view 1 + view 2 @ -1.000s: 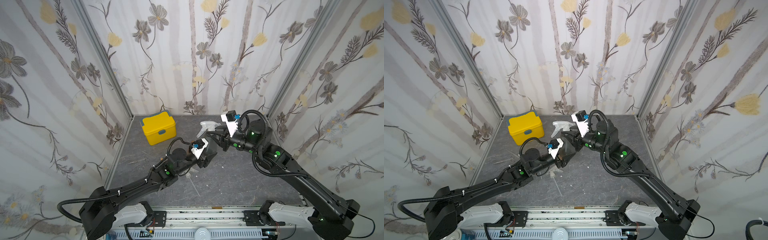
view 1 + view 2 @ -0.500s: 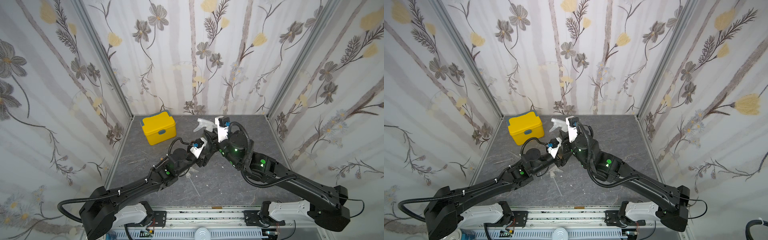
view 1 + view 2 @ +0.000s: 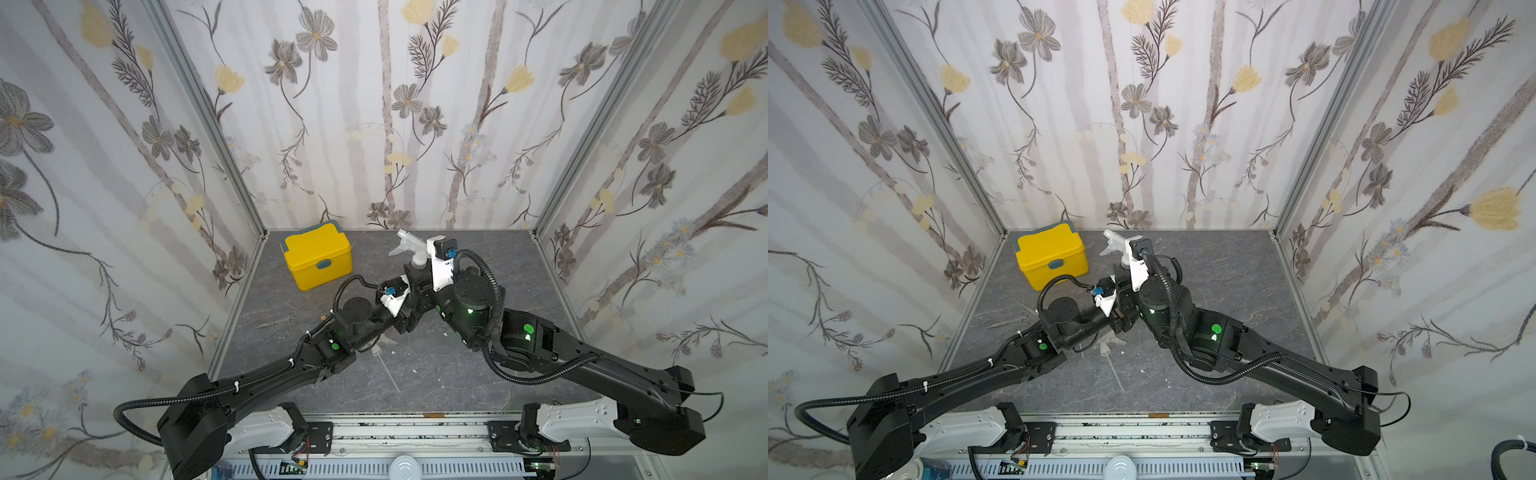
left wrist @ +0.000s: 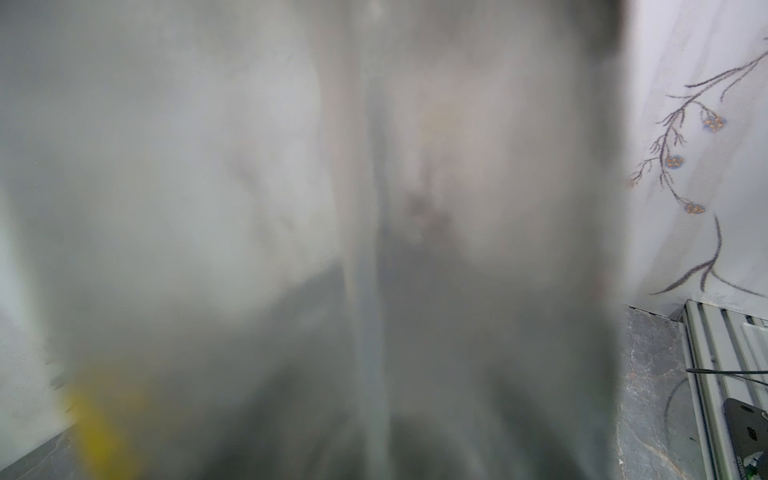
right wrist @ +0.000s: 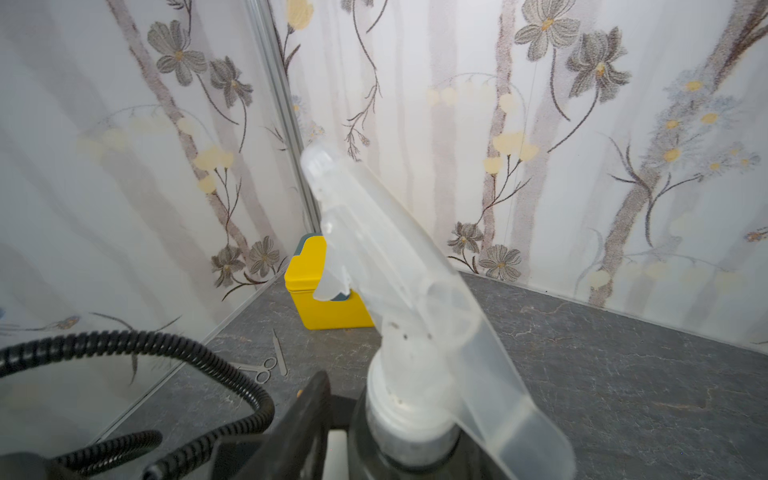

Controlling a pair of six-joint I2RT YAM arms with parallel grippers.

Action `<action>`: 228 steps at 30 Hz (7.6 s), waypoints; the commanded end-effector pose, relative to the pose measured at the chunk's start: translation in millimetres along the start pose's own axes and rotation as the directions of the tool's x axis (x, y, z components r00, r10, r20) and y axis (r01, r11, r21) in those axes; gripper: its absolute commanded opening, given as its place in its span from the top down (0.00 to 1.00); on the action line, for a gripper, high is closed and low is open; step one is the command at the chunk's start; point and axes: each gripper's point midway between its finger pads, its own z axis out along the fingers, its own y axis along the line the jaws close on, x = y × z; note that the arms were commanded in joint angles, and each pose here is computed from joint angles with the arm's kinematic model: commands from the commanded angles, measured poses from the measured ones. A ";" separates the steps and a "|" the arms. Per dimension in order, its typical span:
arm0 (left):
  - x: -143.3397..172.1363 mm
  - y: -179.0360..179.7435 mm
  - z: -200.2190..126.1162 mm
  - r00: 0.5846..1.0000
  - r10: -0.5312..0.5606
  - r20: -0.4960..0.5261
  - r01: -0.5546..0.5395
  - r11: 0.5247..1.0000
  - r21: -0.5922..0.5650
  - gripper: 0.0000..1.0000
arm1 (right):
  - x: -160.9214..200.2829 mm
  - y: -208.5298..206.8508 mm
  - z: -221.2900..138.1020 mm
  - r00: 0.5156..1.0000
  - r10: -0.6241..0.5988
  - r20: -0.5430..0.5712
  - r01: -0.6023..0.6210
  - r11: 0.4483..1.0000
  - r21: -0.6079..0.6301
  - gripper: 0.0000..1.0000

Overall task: Attach spray nozzles to spray bottles
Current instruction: Screw the spray nozzle on the spray bottle.

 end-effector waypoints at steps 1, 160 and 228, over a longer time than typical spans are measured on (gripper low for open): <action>-15.8 -0.3 -1.5 0.998 0.020 0.063 -0.021 1.000 0.005 0.26 | -1.5 6.5 -13.1 0.999 -0.033 -0.033 0.030 0.996 -0.081 0.46; -4.5 -39.4 3.4 1.000 -0.016 -0.008 0.018 0.972 0.235 0.26 | -16.0 -31.6 -8.1 0.996 -0.091 -0.009 0.068 0.802 -0.594 0.49; -18.1 -33.0 -7.3 0.998 -0.008 0.068 -0.006 0.981 0.195 0.26 | -34.7 -45.2 -42.6 0.998 -0.068 0.001 0.063 0.914 -0.402 0.62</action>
